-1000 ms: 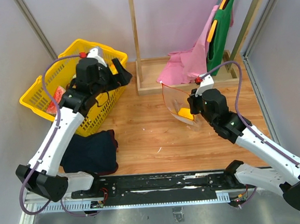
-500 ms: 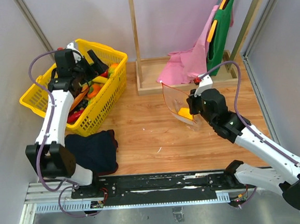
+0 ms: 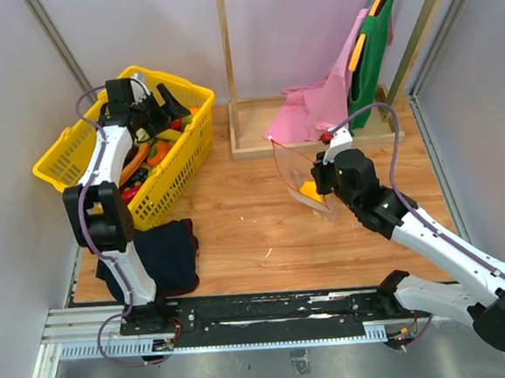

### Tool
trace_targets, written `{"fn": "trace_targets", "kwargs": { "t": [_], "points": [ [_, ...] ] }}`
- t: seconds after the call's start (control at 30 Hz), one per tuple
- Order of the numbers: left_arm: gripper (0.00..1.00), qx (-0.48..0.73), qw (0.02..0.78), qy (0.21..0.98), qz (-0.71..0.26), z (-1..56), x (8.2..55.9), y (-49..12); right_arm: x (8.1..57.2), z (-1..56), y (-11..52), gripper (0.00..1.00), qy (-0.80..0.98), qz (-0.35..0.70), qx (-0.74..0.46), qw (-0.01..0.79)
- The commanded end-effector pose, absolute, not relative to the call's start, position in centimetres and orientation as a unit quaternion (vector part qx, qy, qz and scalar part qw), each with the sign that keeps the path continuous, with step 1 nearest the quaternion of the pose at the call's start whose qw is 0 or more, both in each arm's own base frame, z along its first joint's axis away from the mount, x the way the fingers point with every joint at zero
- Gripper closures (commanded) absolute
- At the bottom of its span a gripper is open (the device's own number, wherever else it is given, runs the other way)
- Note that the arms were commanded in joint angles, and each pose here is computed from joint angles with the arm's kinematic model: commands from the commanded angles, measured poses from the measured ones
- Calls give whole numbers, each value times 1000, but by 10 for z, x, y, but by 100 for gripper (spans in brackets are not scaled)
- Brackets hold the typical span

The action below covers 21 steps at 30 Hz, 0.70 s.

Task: Place the food in the zip-top bag and seal the zipper
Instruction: Pick up the fake fruit from the bin.

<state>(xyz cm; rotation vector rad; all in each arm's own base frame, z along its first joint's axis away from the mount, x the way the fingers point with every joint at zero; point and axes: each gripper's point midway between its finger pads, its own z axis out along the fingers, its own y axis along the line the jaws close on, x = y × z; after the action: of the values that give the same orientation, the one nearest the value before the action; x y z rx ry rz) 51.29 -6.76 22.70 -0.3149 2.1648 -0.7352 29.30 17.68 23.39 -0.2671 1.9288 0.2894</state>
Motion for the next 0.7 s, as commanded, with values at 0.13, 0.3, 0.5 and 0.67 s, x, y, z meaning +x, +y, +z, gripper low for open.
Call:
{"fn": "trace_targets", "kwargs": {
  "t": [0.13, 0.3, 0.5, 0.67],
  "points": [
    [10, -103, 386, 853, -336, 211, 542, -77, 298, 237, 178, 99, 814, 119, -124, 555],
    [12, -79, 366, 848, -375, 197, 542, -91, 300, 233, 178, 99, 817, 114, -127, 551],
    [21, -71, 346, 854, -383, 178, 539, -95, 301, 229, 180, 99, 819, 114, -131, 547],
    [40, -66, 351, 853, -381, 182, 537, -96, 301, 229, 180, 99, 819, 114, -131, 546]
  ]
}}
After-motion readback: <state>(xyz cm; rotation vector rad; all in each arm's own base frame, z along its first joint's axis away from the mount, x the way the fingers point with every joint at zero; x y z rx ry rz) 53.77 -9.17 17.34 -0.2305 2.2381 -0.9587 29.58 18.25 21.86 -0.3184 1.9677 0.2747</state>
